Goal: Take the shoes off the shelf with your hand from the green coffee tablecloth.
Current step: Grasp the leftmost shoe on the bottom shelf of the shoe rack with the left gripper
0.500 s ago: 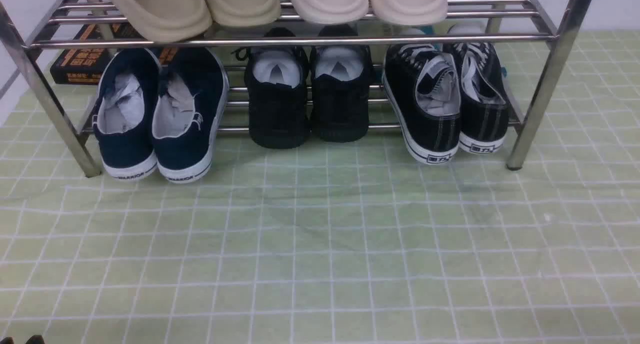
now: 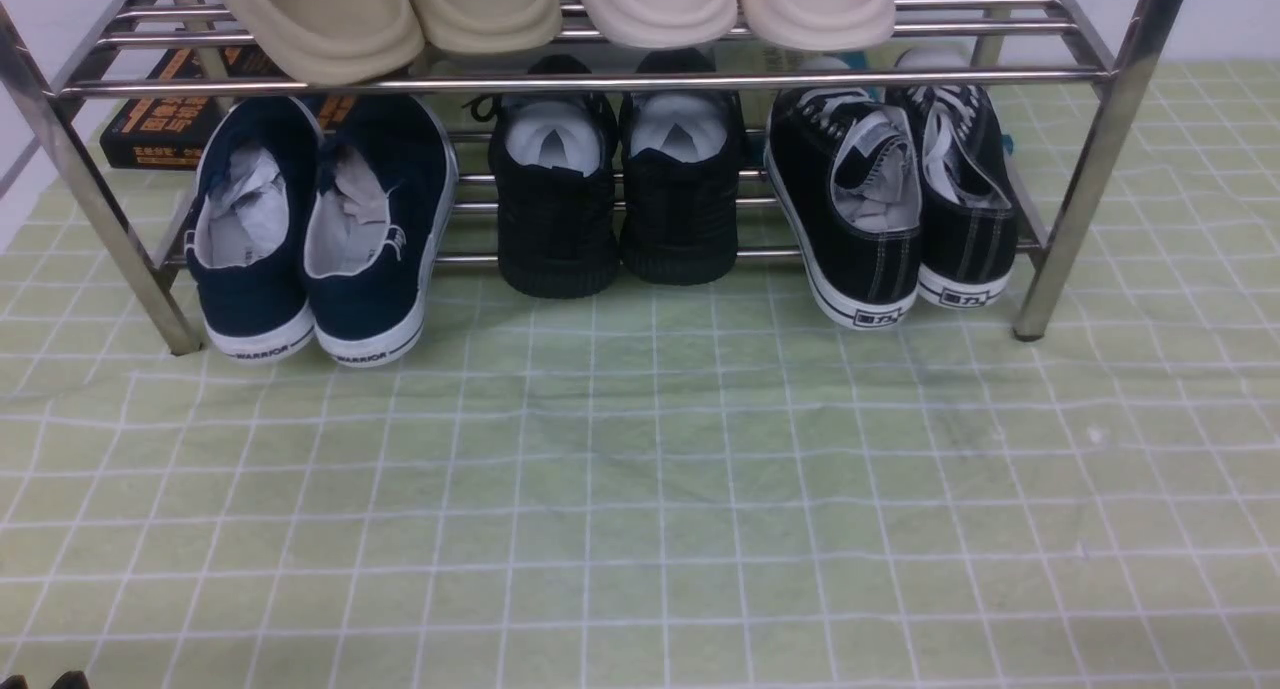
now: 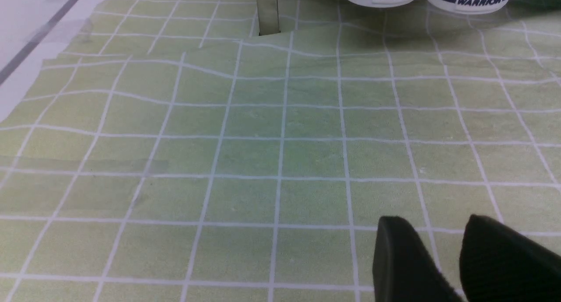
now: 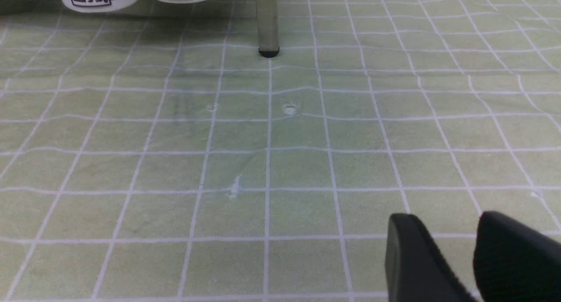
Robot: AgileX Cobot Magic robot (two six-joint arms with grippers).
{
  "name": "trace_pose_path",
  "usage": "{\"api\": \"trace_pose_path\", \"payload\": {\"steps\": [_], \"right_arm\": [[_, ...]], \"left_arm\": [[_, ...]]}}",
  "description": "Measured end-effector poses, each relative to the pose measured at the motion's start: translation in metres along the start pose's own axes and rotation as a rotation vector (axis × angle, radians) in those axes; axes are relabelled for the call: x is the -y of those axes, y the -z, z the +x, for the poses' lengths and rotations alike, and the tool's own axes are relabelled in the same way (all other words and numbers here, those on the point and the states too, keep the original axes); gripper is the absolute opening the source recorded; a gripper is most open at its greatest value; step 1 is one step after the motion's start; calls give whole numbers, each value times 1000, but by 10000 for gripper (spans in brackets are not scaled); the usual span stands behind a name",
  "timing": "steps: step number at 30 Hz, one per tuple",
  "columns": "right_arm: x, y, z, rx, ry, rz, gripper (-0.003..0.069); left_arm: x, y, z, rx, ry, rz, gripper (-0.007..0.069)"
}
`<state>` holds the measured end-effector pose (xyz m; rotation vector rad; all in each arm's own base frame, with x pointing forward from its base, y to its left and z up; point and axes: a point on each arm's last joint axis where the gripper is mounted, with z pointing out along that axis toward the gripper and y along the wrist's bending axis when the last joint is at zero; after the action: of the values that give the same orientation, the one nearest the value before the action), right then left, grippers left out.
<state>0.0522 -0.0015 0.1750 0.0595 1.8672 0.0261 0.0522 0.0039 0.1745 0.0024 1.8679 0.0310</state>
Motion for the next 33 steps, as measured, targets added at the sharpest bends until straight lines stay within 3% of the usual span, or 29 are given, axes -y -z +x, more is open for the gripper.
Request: {"api": "trace_pose_path", "payload": {"steps": [15,18,20,23,24,25,26,29,33], "right_arm": [[0,0,0,0,0,0,237],[0,0,0,0,0,0,237],[0,0,0,0,0,0,237],[0,0,0,0,0,0,237],[0,0,0,0,0,0,237],[0,0,0,0,0,0,237],[0,0,0,0,0,0,237],[0,0,0,0,0,0,237],[0,0,0,0,0,0,237]], "left_arm": [[0,0,0,0,0,0,243],[1,0,0,-2,53,8,243],[2,0,0,-2,143,25,243],[10,0,0,-27,558,106,243],[10,0,0,-29,572,111,243],[14,1,0,-53,789,148,243],[16,1,0,-66,890,165,243],[18,1,-1,-90,1069,192,243],[18,1,-1,-86,1097,193,243]]}}
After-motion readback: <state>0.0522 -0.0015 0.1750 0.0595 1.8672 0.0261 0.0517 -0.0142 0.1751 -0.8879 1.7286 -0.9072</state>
